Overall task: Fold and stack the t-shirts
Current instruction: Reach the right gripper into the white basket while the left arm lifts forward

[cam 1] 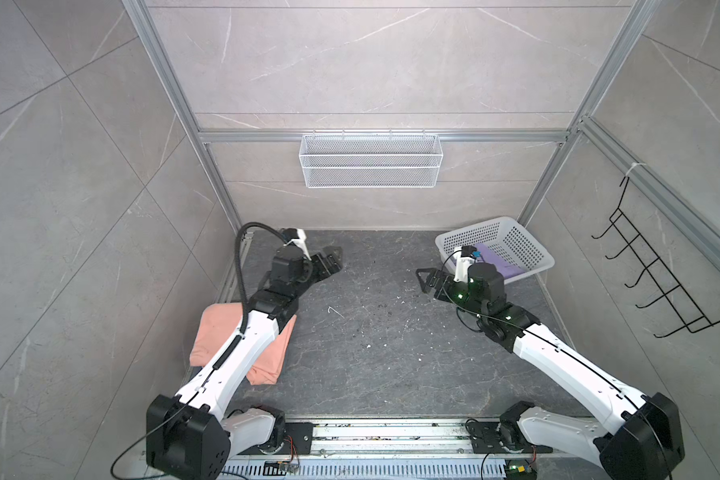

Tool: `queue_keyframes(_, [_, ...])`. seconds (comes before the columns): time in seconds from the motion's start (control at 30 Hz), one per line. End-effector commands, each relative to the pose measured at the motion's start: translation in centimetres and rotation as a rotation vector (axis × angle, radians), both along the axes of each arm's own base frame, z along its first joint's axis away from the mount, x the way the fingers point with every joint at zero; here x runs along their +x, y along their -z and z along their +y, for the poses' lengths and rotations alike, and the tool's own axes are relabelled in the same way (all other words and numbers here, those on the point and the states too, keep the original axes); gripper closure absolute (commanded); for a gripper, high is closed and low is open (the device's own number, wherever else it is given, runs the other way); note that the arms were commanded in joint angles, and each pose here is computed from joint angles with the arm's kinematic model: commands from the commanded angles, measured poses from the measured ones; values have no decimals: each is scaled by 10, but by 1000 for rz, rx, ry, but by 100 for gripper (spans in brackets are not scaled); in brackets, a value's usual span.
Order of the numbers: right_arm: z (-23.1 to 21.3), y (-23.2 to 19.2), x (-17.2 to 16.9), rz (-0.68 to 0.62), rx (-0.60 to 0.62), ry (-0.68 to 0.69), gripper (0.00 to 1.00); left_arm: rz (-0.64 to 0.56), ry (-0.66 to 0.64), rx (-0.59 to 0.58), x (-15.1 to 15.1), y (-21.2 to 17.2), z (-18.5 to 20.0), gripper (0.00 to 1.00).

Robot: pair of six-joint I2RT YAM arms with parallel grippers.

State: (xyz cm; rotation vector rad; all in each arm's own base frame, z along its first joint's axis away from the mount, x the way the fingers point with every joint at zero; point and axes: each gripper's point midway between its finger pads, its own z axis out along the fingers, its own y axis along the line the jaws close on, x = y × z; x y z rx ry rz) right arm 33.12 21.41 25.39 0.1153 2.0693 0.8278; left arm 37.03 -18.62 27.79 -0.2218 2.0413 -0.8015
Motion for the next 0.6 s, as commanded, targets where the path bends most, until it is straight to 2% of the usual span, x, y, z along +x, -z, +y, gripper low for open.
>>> queue_keyframes(0.0, [16, -7, -11, 65, 10, 35, 0, 12, 15, -41, -10, -14, -35, 0])
queue_keyframes(0.1, [18, -16, -18, 45, -77, 29, 0, -19, 39, 7, -17, -22, -52, 0])
queue_keyframes(0.17, [15, -31, -20, -7, -67, 21, 0, -72, 67, -11, -22, -31, -65, 0])
queue_keyframes(0.2, [12, -39, -19, -33, -55, 38, 0, -120, 109, -42, -24, -38, -76, 0])
queue_keyframes(0.27, [-2, -47, -18, -8, -60, 119, 0, -186, 195, -155, -25, -53, -95, 0])
queue_keyframes(0.33, [-29, -40, -18, 65, -119, 245, 0, -147, 201, -169, -23, -56, -98, 0])
queue_keyframes(0.4, [-41, -41, -7, 58, -124, 265, 0, -116, 223, -163, -25, -59, -103, 0])
queue_keyframes(0.47, [-53, -43, 9, 29, -129, 290, 1, -148, 289, -203, -29, -67, -114, 0])
queue_keyframes(0.5, [-69, -42, 19, 25, -165, 348, 1, -166, 307, -218, -29, -70, -118, 0])
queue_keyframes(0.57, [-91, -40, 36, 11, -261, 399, 1, -126, 281, -181, -24, -68, -117, 0])
